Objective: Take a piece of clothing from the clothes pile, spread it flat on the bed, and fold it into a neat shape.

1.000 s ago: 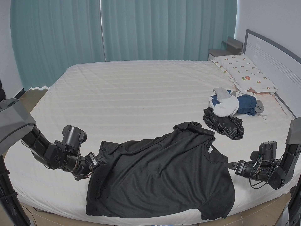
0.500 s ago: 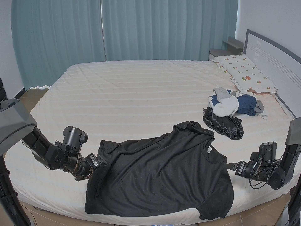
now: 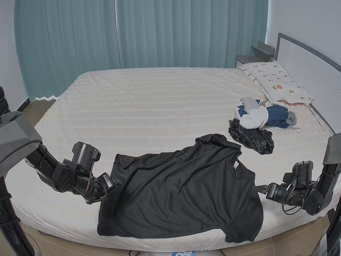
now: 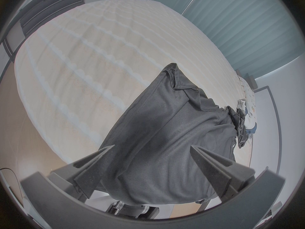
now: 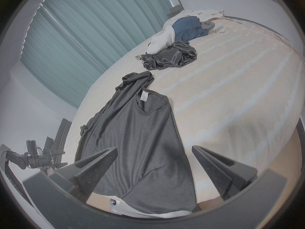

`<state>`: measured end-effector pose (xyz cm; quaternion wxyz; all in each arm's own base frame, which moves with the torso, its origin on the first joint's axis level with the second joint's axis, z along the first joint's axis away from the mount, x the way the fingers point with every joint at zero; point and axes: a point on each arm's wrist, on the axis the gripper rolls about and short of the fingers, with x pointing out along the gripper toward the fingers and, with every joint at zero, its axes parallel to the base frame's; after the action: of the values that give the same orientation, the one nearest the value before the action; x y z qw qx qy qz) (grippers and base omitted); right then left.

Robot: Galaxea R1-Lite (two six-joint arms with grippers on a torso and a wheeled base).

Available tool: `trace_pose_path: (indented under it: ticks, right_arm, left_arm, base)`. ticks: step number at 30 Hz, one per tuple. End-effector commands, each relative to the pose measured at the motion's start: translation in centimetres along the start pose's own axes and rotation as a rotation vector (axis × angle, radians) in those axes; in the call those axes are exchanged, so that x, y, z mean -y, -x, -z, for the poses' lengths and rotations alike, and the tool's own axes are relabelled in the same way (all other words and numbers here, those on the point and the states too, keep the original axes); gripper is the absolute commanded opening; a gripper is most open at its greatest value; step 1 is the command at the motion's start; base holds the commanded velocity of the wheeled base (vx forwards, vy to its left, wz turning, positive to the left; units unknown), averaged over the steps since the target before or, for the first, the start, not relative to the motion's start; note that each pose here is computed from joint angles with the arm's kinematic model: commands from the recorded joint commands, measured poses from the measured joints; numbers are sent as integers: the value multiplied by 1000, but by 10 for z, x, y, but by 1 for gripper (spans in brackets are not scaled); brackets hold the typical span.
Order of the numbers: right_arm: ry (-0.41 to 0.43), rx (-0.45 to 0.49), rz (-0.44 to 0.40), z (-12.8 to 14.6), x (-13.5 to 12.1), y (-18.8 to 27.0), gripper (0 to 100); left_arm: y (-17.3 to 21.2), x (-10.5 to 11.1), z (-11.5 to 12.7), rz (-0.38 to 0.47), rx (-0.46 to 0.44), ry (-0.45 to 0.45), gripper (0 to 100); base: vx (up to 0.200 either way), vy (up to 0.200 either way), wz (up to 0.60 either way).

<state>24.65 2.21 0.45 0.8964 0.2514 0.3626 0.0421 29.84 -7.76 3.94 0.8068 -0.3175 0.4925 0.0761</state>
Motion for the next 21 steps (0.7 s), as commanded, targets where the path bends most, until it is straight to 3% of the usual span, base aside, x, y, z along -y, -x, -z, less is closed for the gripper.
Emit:
trace_pose_path:
  ticks: [1, 10, 16, 21]
  right_arm:
    - [0, 0, 0, 0, 0, 0, 100]
    - [5, 5, -11, -1, -3, 0, 100]
    - [9, -12, -13, 3, -4, -1, 100]
    - [-7, -21, -19, 5, -6, -1, 100]
  left_arm:
    - [1, 0, 0, 1, 0, 2, 100]
    - [1, 7, -3, 21, 19, 9, 100]
    - [-5, 25, -9, 65, 33, 48, 100]
    - [-35, 43, -26, 82, 51, 49, 100]
  base:
    - [200, 0, 0]
    - [22, 0, 0]
    - [0, 0, 0]
    - [0, 0, 0]
